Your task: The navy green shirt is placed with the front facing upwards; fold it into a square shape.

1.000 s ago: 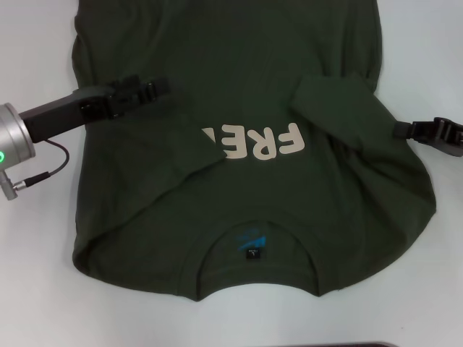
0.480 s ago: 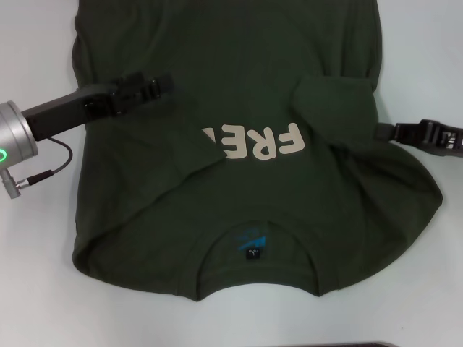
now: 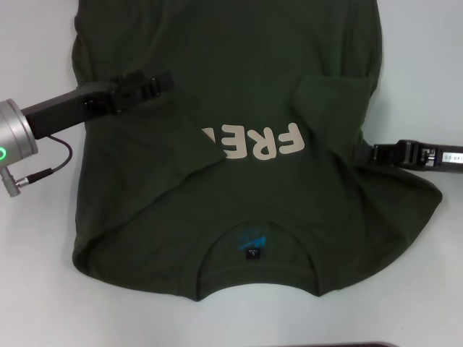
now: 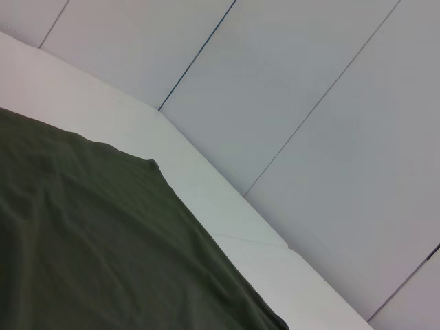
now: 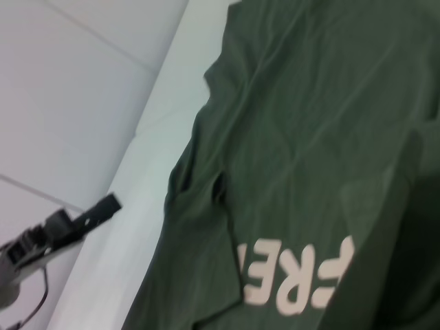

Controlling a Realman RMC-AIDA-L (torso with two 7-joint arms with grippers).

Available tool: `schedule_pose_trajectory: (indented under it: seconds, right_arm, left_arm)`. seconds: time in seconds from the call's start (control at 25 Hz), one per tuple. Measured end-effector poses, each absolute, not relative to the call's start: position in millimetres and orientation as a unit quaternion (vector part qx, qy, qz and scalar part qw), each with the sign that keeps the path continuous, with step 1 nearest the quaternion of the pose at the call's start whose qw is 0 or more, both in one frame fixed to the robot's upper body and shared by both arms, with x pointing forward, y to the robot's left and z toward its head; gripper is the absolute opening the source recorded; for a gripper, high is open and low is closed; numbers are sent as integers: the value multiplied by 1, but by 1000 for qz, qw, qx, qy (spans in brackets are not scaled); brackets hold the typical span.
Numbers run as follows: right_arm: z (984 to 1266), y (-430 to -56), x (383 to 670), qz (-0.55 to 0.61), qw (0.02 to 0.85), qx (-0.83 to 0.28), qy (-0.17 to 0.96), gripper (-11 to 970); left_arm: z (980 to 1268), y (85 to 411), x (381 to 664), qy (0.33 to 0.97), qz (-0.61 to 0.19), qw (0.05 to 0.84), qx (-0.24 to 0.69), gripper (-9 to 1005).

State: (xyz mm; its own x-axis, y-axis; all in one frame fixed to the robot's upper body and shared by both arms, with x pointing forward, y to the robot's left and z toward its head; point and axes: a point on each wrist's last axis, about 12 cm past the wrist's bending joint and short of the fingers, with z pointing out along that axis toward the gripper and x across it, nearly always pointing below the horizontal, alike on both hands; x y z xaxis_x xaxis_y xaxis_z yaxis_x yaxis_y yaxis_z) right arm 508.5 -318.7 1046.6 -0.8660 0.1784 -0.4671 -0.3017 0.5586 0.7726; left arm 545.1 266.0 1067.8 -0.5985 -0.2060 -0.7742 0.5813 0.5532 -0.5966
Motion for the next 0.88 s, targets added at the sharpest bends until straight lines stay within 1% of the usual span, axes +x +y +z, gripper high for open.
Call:
schedule_pose_trajectory:
  seconds: [0.52,0.72,0.88]
  right_arm:
    - [1051,-310,511,478,231,-71,844,168]
    - [1054,-302,515,480,216,-93,845,399]
    - [1056,-295,519,482,201,-108,846,552]
  left_arm:
    - [1069,264,548,767,-458,432,125,875]
    - [1069,264,549,768,-456,432,124,874]
    - [1070,263,549,768,-456,433,124,875]
